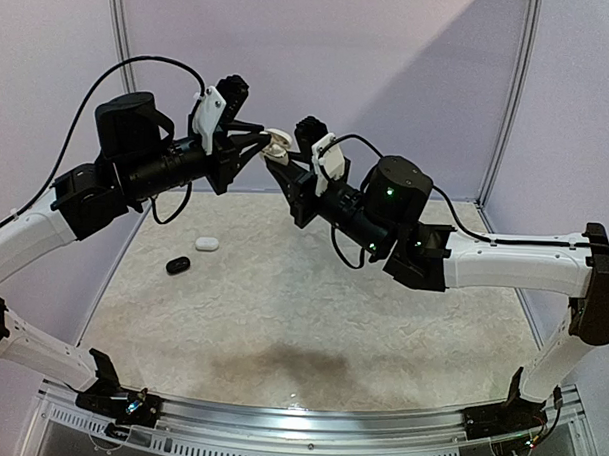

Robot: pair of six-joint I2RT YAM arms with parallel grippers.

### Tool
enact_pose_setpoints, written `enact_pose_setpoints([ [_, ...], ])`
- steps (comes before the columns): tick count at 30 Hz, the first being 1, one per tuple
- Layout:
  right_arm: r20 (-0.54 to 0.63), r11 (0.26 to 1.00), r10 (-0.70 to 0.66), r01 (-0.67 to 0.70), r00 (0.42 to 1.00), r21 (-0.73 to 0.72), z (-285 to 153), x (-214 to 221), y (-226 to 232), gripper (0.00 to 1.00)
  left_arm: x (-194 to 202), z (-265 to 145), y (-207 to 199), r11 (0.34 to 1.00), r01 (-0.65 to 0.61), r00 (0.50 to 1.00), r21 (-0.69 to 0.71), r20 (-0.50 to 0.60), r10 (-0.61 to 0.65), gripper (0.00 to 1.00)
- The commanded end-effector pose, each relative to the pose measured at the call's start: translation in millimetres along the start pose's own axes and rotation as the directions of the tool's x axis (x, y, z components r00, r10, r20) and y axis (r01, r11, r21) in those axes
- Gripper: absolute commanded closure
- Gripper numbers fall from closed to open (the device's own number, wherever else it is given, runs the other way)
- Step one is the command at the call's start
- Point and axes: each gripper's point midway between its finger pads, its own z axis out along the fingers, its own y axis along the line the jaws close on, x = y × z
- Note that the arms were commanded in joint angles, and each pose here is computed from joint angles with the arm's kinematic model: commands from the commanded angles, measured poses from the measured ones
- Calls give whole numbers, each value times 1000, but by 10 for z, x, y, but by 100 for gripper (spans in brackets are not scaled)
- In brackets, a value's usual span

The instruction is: Insert the wireless bluetooth earbuds into the charging case

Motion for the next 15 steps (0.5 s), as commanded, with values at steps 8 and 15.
enact_pose_setpoints([
  [8, 68, 1000, 16, -15, 998, -18, -24, -307, -2, 100, 286, 45, -168, 998, 34, 994, 53, -108, -28, 75],
  [15, 64, 1000, 15, -14, 998, -22, -23, -295, 5, 100, 246, 45, -146, 999, 27, 995, 46, -99, -22, 70],
])
